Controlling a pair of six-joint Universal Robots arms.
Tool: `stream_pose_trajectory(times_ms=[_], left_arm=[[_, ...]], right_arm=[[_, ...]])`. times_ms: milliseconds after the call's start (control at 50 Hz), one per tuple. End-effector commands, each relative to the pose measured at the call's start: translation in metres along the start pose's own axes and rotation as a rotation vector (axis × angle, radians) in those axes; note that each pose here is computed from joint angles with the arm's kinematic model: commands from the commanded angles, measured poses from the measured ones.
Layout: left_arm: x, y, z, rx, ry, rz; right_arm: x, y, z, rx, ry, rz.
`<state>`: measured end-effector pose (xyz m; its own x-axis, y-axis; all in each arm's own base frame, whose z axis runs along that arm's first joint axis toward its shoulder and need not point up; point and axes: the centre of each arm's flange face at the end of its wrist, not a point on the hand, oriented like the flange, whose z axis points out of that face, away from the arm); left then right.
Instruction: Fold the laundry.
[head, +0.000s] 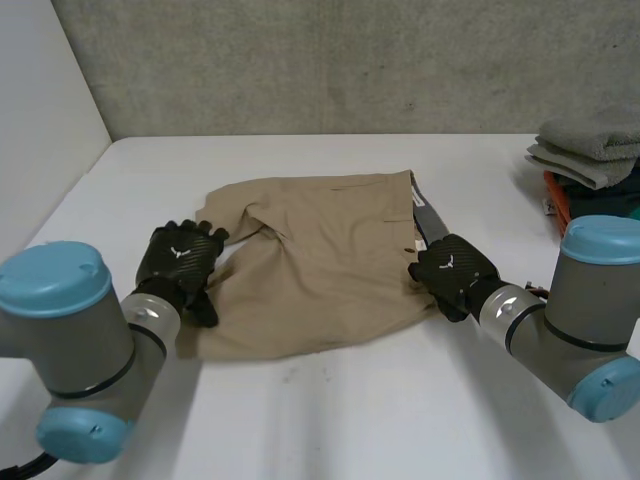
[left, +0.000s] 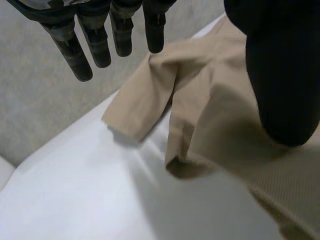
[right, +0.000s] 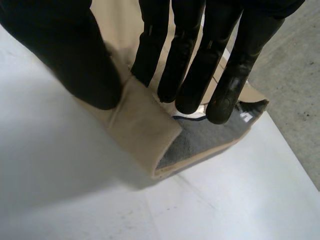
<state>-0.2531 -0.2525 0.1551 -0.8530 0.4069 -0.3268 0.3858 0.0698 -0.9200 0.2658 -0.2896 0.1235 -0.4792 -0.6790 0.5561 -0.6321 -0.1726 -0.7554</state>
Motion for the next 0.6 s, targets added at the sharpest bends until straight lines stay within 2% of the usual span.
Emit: stream_pose_trajectory(times_ms=[20, 140, 300, 600], left_arm=[[0.013, -0.02, -0.029, 0.084, 0.115, 0.011], [0.014, -0.009, -0.04, 0.034, 0.124, 0.012], [0.019, 0.014, -0.056, -0.07, 0.158, 0.025], [0.023, 0.029, -0.053, -0.124, 0.174, 0.025]], right_arm=[[0.006, -0.001, -0.002, 0.004, 0.023, 0.011], [0.018, -0.017, -0.014, 0.033, 0.059, 0.076], [0.022, -0.02, -0.021, -0.014, 0.07, 0.266], [0.019, -0.02, -0.024, -0.039, 0.058, 0.299]])
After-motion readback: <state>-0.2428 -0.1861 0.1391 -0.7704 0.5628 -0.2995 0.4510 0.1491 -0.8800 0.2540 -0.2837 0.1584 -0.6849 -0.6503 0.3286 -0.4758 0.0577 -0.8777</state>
